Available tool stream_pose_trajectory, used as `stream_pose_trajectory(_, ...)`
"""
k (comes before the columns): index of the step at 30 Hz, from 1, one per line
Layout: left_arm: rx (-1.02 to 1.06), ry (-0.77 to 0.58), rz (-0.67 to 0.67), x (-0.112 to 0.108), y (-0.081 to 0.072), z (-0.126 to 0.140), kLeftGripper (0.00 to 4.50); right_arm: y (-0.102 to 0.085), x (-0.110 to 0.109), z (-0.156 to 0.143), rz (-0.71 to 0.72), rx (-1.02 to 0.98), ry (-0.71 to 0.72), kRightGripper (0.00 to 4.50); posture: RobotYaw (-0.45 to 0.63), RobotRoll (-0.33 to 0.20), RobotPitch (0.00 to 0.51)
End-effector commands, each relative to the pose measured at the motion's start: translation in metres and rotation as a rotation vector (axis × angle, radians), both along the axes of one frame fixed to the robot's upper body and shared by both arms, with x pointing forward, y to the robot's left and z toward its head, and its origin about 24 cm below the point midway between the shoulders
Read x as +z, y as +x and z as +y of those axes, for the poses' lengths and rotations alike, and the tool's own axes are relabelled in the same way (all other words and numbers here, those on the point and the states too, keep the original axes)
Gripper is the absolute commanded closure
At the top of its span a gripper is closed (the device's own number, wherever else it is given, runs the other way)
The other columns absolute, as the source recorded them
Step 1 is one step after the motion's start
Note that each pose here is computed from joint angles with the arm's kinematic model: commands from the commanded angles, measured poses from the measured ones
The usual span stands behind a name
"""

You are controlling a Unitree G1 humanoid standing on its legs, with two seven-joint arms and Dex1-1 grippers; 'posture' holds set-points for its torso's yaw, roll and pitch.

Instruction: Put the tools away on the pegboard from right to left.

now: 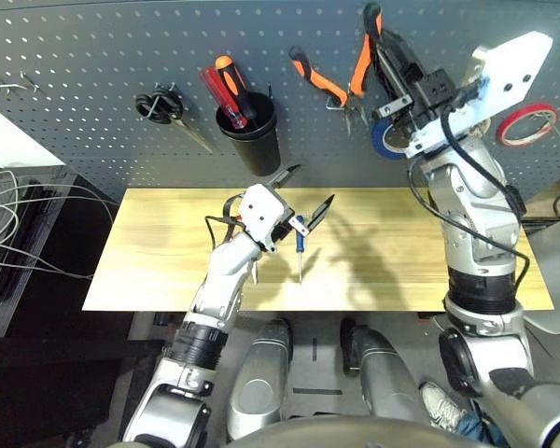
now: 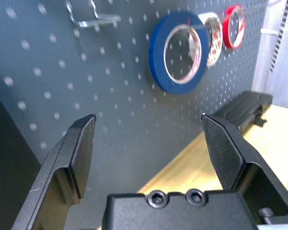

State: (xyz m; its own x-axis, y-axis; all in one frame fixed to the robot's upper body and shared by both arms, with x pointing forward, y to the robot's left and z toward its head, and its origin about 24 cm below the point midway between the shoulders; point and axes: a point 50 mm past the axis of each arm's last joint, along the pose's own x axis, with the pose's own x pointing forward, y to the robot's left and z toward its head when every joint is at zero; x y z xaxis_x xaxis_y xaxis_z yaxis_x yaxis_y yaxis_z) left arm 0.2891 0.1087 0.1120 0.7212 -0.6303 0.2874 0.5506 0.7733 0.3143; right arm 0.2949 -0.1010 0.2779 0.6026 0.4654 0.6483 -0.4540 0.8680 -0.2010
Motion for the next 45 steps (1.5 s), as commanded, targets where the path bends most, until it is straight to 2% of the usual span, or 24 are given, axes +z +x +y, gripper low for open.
stream_pose_trajectory(1,-0.003,-0.018,-0.004,0.004,-0.002,-0.001,0.00,0.001,0.011,0.002,-0.055,0.003,0.043,4.26,0.16,0.000,0.241)
stream_pose_trajectory(5,-0.002,-0.027,-0.016,0.009,-0.003,-0.001,0.00,0.005,0.022,0.004,-0.103,-0.007,0.070,4.27,0.17,0.000,0.242)
stream_pose_trajectory(11,-0.008,-0.049,-0.019,0.015,-0.004,-0.002,0.00,0.014,0.025,0.007,-0.151,-0.026,0.079,4.30,0.18,0.000,0.245)
stream_pose_trajectory(24,-0.020,-0.043,-0.010,0.016,-0.007,-0.005,0.00,0.031,0.010,0.028,-0.294,-0.037,0.025,4.50,0.19,0.000,0.267)
stream_pose_trajectory(33,-0.016,-0.036,-0.010,0.015,-0.008,-0.005,0.00,0.038,0.001,0.032,-0.370,-0.041,-0.035,4.50,0.21,0.000,0.271)
stream_pose_trajectory(41,-0.004,-0.025,-0.003,0.012,-0.008,-0.002,0.00,0.029,0.012,0.022,-0.420,-0.048,-0.040,4.50,0.20,0.000,0.267)
stream_pose_trajectory(45,-0.010,-0.019,0.004,0.008,-0.009,-0.005,0.00,0.013,0.007,0.022,-0.424,-0.028,-0.068,4.50,0.18,0.000,0.263)
